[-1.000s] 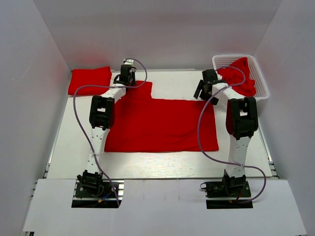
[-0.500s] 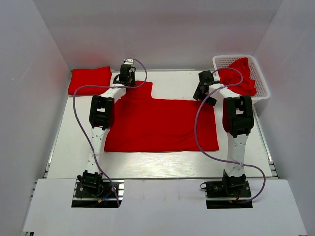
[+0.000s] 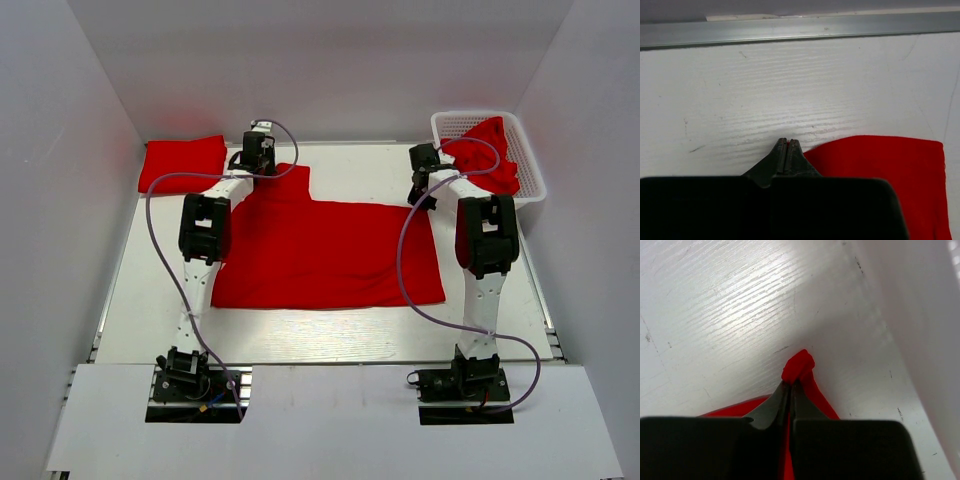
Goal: Fold and stack the t-shirts
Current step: Grap the side of the flattened tshirt furthest away from the robot with both arms, then fold the other side of the tshirt into a rectangle
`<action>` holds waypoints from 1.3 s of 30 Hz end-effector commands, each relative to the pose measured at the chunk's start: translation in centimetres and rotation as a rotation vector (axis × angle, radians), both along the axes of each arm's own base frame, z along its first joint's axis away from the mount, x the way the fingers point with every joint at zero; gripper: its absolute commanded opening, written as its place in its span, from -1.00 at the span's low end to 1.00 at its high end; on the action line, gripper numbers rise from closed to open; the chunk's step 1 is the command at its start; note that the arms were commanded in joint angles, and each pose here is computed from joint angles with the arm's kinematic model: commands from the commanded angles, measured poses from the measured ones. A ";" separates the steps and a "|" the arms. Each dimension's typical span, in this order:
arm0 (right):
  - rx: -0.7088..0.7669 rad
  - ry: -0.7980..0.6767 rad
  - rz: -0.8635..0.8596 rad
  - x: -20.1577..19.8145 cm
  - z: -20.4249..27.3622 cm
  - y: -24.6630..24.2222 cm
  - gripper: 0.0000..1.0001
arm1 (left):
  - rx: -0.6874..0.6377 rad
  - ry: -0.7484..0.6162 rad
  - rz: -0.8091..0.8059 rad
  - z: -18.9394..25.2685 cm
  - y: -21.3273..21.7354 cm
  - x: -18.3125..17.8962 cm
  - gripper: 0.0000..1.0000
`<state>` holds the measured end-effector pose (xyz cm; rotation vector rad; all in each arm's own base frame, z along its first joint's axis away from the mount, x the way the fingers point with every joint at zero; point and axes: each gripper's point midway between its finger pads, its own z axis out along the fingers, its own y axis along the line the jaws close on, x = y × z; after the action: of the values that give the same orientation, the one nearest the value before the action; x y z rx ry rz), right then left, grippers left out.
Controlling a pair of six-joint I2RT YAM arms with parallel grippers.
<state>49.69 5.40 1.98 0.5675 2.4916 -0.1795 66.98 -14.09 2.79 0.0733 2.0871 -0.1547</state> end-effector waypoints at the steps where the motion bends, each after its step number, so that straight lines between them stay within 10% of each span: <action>1: -0.002 0.017 0.000 -0.2 -0.5 -0.1 -1.00 | -0.048 -0.077 -0.032 7.4 -0.1 -0.3 -1.00; 17: -0.006 -0.213 0.276 -1.1 4.8 2.2 -1.00 | -0.118 -0.138 -0.120 12.9 0.5 -8.4 -1.00; 39: 0.016 -0.287 0.290 -6.3 7.4 1.6 -1.00 | -0.190 -0.070 -0.041 13.2 3.9 -29.1 -1.00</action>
<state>42.98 6.98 7.13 0.2054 2.3397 0.0083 39.63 -10.33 16.02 0.0525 1.9862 -0.3522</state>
